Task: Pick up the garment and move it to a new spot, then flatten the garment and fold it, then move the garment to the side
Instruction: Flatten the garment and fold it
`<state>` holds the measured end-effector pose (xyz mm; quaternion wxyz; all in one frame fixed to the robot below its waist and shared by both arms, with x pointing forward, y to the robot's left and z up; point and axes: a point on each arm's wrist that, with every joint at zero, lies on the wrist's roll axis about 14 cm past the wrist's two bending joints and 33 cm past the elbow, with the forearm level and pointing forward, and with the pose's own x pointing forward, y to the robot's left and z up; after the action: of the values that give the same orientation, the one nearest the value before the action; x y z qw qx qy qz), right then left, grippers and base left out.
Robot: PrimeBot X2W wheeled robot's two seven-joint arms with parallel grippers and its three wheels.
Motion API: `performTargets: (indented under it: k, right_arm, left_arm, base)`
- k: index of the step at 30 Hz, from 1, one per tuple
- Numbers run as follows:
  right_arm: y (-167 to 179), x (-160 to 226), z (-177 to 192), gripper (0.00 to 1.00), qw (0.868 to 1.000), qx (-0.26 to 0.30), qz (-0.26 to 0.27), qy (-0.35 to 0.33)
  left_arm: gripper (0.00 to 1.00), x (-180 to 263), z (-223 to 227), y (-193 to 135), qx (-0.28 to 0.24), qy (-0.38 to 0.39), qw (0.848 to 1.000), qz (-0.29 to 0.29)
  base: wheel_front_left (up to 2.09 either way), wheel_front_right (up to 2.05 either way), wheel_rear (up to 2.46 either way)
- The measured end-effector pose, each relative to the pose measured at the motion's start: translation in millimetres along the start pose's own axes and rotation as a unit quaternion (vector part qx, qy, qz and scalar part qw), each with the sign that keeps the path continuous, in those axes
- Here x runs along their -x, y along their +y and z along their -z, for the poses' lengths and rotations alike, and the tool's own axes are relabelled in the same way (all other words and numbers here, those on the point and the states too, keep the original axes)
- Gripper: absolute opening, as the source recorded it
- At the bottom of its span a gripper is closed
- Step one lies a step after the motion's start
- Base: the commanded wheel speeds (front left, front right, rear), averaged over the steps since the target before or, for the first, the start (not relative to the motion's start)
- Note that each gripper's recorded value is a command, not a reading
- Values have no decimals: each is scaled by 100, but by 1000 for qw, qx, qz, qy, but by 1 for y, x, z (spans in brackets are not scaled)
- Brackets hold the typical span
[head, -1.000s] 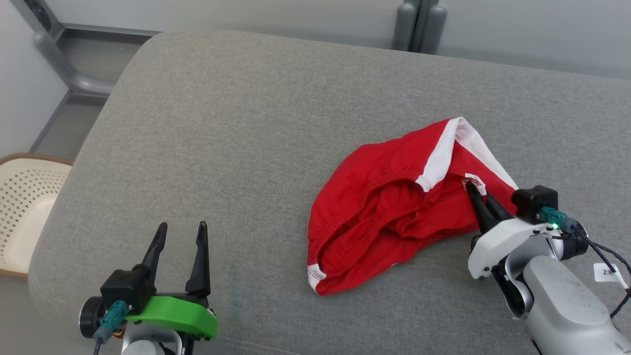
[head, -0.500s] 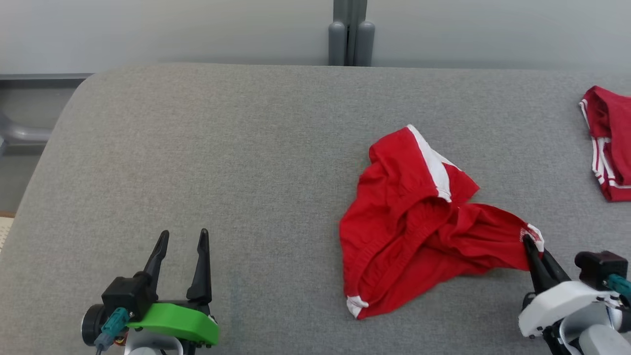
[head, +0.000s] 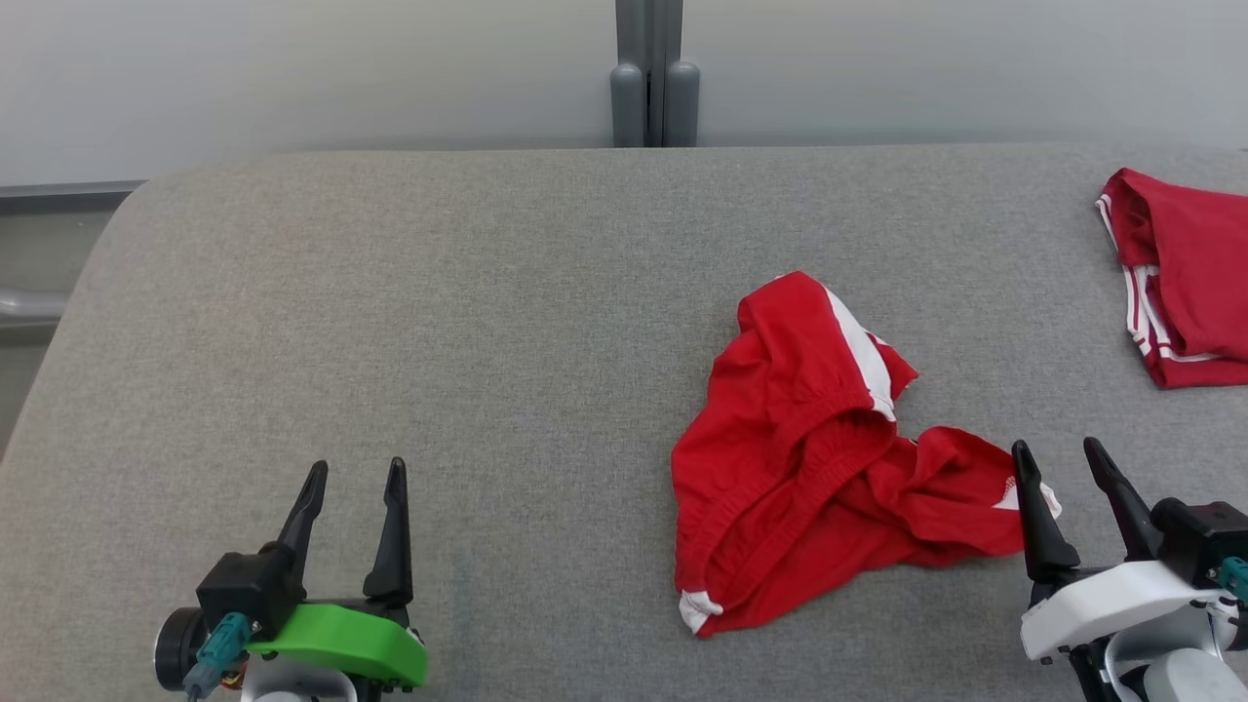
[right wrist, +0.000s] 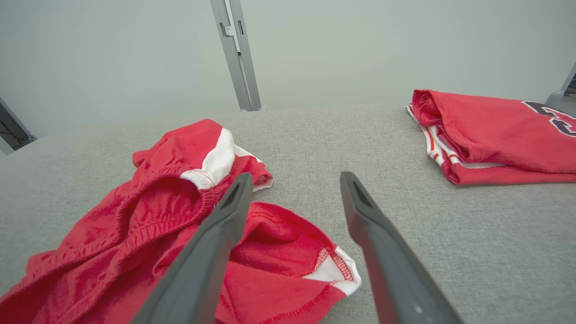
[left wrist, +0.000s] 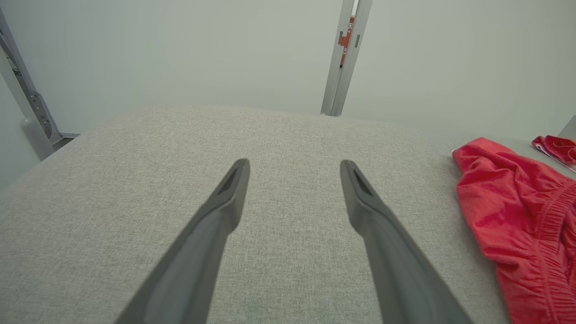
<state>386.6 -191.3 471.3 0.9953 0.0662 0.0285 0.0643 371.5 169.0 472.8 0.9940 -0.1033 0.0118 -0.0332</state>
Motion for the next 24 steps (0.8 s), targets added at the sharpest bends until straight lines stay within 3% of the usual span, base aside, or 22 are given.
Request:
performTargets:
  k: [11,19,24]
  right_arm:
    - [35,11,-45,100,996,1,-26,-88]
    - [40,20,-50,100,995,0,-23,-98]
    - [37,25,-52,100,995,0,-18,-102]
  left_arm:
    - [100,7,-8,4,-6,-13,1000,-5]
    - [100,9,-13,2,-22,-19,1000,2]
    - [100,5,-9,-32,-41,-12,997,59]
  base:
    - [0,0,0]
    - [0,0,0]
    - [0,0,0]
